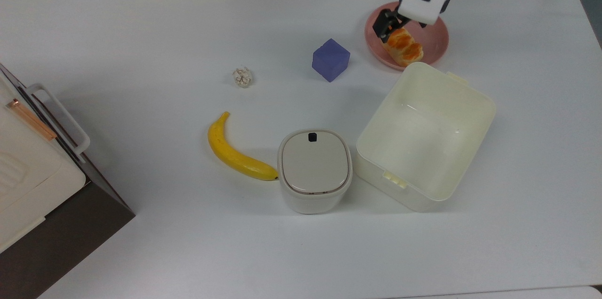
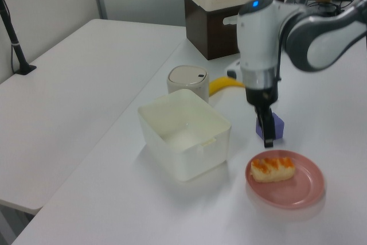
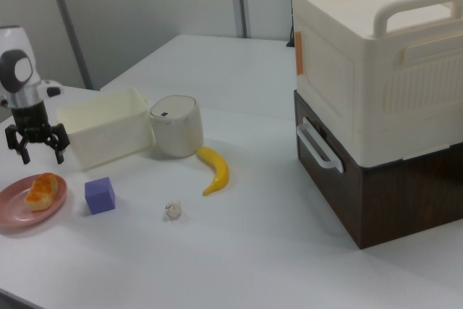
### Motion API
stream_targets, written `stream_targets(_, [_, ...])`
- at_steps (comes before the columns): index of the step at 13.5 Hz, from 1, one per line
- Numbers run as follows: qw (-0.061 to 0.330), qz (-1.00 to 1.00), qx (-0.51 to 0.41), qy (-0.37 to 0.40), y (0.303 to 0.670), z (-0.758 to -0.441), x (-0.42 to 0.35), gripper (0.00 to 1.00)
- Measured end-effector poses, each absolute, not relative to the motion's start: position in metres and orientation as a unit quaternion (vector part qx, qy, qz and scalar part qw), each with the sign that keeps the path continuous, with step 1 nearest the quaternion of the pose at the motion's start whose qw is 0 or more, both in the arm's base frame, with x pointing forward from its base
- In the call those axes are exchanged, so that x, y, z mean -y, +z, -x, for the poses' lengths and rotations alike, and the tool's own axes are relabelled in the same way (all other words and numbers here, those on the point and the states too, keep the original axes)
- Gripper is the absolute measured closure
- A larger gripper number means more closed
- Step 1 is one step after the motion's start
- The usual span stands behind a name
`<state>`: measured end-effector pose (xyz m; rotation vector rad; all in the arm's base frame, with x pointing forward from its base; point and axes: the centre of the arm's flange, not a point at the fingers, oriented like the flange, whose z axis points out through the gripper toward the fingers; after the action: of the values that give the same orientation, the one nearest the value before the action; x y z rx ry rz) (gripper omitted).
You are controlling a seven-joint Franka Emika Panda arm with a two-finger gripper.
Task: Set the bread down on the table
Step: 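Move the open gripper over the bread roll on the pink plate, then lower the gripper and close it on the bread roll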
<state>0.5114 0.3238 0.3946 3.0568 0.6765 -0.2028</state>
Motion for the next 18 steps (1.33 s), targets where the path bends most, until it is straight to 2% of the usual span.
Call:
stream_targets(4, [0.012,-0.969,-0.233,-0.079,0.367,-0.501,-0.34,0.0])
stream_targets(11, [0.035,-0.964,-0.246,-0.09,0.34,-0.497,-0.338,0.0])
stream_targets(15, [0.038,-0.961,-0.258,-0.098,0.328,-0.481,-0.354,0.08])
stream_targets(16, [0.041,-0.96,-0.259,-0.097,0.325,-0.48,-0.355,0.17])
stream_targets(17, [0.044,-0.959,-0.262,-0.097,0.322,-0.478,-0.357,0.35])
stream_targets(18, [0.045,-0.959,-0.263,-0.097,0.321,-0.478,-0.358,0.42])
